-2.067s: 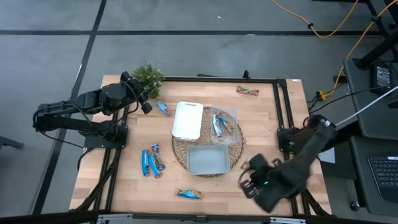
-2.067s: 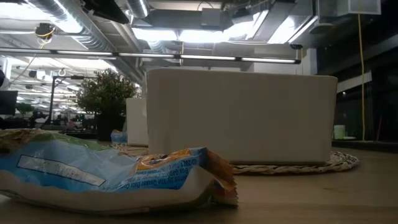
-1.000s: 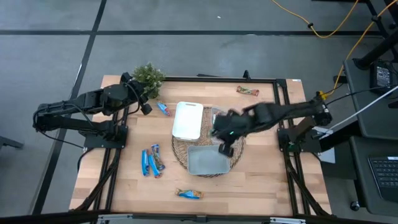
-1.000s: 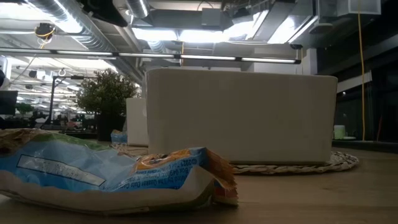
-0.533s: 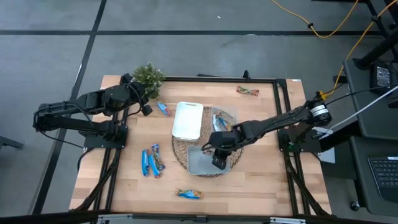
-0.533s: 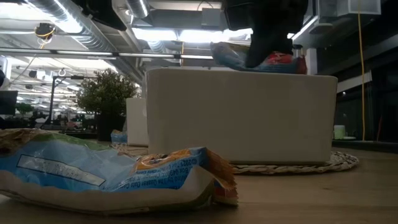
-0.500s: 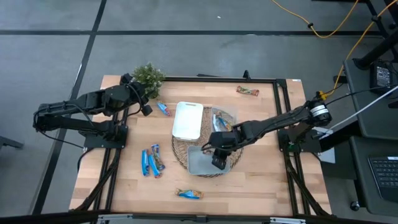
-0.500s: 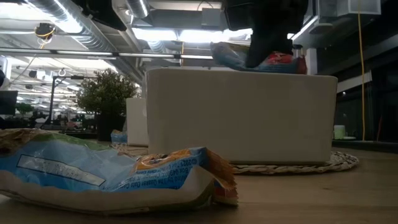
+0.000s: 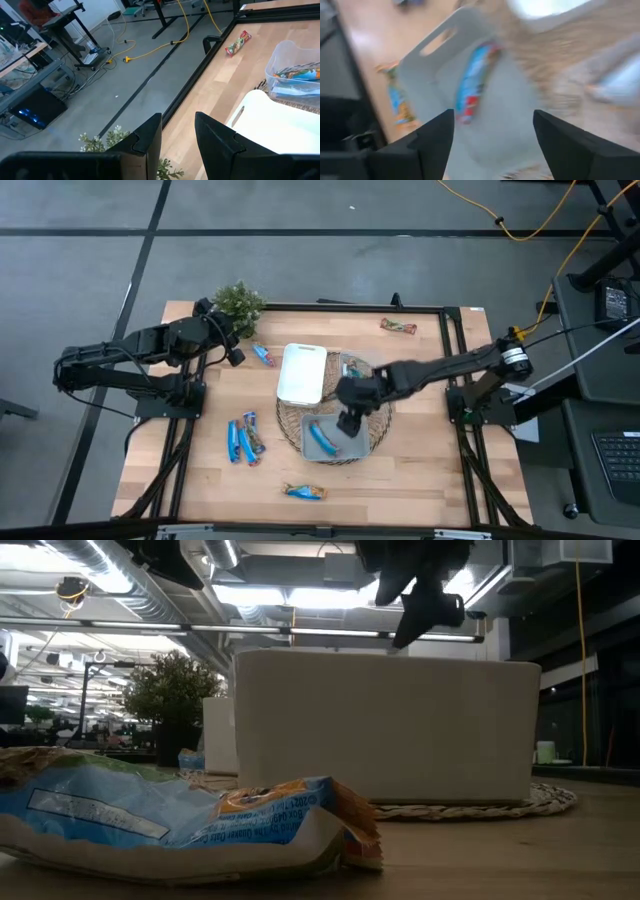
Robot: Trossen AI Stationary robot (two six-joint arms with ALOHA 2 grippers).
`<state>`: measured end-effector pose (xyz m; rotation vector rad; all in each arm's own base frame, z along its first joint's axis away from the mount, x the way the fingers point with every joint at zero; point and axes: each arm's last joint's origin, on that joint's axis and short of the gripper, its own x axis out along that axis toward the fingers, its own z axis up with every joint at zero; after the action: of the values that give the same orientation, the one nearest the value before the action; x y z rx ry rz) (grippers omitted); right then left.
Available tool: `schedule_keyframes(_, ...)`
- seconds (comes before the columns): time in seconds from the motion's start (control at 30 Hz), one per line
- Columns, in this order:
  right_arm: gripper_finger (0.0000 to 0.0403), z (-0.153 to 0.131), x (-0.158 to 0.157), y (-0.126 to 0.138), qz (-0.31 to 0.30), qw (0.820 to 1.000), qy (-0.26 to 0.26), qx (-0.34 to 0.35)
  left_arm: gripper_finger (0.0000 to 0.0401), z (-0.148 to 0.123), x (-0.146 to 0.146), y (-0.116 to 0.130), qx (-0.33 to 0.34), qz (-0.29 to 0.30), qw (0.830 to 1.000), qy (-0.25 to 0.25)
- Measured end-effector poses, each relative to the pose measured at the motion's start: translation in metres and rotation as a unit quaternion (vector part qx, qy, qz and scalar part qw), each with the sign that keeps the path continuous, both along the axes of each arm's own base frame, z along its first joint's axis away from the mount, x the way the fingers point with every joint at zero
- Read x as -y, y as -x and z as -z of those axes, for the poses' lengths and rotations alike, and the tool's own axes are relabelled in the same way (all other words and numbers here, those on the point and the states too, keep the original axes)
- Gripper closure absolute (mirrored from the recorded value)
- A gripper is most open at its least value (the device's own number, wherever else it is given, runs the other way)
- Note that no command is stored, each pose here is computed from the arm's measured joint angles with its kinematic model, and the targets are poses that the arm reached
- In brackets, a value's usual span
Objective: Pick and place Granola Bars by type
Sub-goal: Put the top right red granola bar into the gray bin
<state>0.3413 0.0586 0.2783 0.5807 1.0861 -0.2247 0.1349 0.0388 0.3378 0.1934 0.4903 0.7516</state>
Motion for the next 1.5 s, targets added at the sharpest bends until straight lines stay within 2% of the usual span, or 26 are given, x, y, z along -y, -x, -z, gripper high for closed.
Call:
schedule_keyframes(0.1,0.0132,-0.031,0.026,0.004,0.043,0.999,0.005,-0.031,0.0289,0.000,0.000,0.000,0.000,0.000,1.000,0.000)
schedule_keyframes(0.2,0.0144,-0.065,0.057,0.015,0.119,0.991,0.001,-0.063,0.0289,0.000,0.000,0.000,0.000,0.000,1.000,0.000)
schedule_keyframes(0.4,0.0174,-0.113,0.129,0.054,0.241,0.957,0.113,-0.112,0.0289,0.000,0.000,0.000,-0.005,0.002,1.000,-0.004)
schedule_keyframes(0.53,0.0187,-0.125,0.167,0.069,0.270,0.948,0.127,-0.109,0.0289,0.000,0.000,0.000,-0.007,0.003,1.000,-0.006)
schedule_keyframes(0.67,0.0189,-0.125,0.190,0.078,0.258,0.952,0.119,-0.111,0.0290,0.000,0.000,0.000,-0.007,0.003,1.000,-0.006)
schedule_keyframes(0.8,0.0189,-0.112,0.220,0.091,0.233,0.960,0.084,-0.131,0.0289,0.000,0.000,0.000,-0.015,-0.001,1.000,-0.016)
schedule_keyframes(0.97,0.0190,-0.070,0.275,0.117,0.248,0.952,0.076,-0.159,0.0289,0.000,-0.001,0.001,-0.025,-0.023,0.999,-0.035)
schedule_keyframes(1.07,0.0190,-0.044,0.297,0.134,0.261,0.948,0.060,-0.170,0.0289,-0.001,-0.002,0.002,-0.027,-0.045,0.998,-0.045)
schedule_keyframes(1.2,0.0190,-0.016,0.312,0.152,0.260,0.946,0.048,-0.188,0.0289,-0.001,-0.003,0.004,-0.022,-0.076,0.996,-0.052)
schedule_keyframes(1.33,0.0189,0.018,0.321,0.164,0.253,0.951,0.031,-0.175,0.0290,-0.002,-0.004,0.005,-0.019,-0.096,0.994,-0.056)
schedule_keyframes(1.5,0.0184,0.052,0.321,0.167,0.219,0.961,0.045,-0.161,0.0290,-0.002,-0.004,0.005,-0.016,-0.107,0.992,-0.058)
